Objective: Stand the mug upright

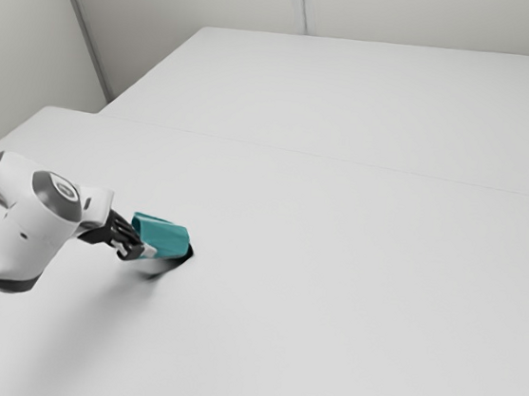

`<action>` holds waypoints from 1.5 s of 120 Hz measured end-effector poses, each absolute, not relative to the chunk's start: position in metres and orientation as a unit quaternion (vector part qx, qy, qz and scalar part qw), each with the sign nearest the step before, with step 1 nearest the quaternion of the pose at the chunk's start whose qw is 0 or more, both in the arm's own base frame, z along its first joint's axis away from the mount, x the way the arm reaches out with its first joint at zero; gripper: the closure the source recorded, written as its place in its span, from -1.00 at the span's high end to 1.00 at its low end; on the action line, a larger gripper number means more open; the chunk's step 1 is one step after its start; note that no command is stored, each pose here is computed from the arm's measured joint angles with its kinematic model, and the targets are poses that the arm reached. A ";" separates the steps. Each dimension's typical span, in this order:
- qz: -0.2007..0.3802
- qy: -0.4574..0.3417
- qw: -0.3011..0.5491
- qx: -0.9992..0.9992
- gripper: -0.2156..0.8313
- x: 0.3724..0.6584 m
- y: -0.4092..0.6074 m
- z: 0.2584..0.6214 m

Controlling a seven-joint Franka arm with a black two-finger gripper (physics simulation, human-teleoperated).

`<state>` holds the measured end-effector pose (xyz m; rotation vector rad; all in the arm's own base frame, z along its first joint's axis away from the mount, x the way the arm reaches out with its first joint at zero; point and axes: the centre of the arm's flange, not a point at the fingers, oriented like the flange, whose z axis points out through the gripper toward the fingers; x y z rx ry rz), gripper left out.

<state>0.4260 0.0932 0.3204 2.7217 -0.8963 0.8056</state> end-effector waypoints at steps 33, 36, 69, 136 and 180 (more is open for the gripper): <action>0.313 -0.377 0.035 0.871 -0.89 0.483 0.102 0.402; 0.316 -0.384 0.030 0.867 -0.89 0.489 0.107 0.413; 0.182 -0.446 0.039 0.875 -0.91 0.516 0.111 0.450; 0.022 -0.243 0.071 0.967 -0.91 0.500 0.053 0.391; 0.055 -0.209 0.028 0.976 -0.91 0.522 0.006 0.390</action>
